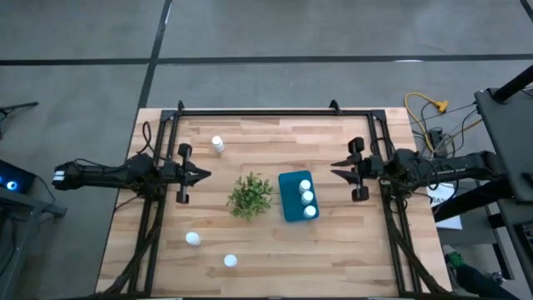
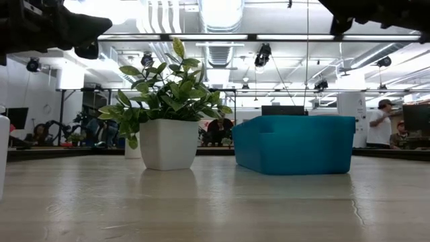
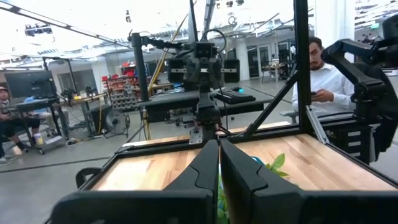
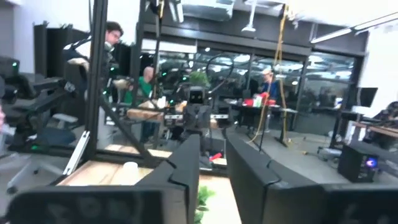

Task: Pick and place pill bottles into a basket
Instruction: Put the white medicine bottle into the blue bin

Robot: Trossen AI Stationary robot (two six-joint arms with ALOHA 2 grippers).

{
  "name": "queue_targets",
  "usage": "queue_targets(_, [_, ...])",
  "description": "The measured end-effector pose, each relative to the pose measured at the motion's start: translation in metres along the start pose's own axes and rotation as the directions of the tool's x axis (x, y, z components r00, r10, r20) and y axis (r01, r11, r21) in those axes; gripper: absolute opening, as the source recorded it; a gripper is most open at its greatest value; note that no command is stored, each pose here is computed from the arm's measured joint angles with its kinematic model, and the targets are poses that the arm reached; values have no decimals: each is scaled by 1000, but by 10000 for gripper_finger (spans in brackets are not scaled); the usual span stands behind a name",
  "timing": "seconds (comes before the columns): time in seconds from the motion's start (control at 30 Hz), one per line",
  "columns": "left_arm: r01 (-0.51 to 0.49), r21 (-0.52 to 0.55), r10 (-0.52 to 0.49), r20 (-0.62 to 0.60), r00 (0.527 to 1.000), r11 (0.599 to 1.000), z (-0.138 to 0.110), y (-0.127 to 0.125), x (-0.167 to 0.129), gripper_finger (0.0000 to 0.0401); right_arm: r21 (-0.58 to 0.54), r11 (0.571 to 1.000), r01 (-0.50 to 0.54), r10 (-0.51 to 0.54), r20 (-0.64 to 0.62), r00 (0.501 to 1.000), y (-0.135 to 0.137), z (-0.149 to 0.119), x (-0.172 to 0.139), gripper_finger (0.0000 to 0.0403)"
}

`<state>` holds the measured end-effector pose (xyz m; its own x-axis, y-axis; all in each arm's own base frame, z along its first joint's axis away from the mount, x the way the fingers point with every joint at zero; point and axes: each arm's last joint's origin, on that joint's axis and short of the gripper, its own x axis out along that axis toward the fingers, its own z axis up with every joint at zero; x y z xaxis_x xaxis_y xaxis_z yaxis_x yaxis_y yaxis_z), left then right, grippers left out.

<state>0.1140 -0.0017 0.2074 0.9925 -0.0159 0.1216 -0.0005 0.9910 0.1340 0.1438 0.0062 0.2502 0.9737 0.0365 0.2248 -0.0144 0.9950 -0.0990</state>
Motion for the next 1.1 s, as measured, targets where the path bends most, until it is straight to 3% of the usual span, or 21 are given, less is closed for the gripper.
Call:
queue_targets(0.3, [16, -18, -16, 39, 999, 1000, 4, 0, 0, 0, -2, 998, 65, -65, 33, 997, -1, -12, -22, 19])
queue_targets(0.57, [153, -15, -151, 92, 984, 988, 8, -4, 0, 0, 3, 997, 80, -80, 39, 996, 0, -22, -30, 9])
queue_targets(0.93, [401, 14, -393, 232, 890, 916, 31, -13, 5, 0, 26, 996, 82, -83, 40, 996, 0, -23, -31, 8])
queue_targets(1.1, [474, -16, -463, 192, 865, 880, 33, -21, 18, 0, 27, 996, 82, -83, 37, 996, 0, -24, -31, 8])
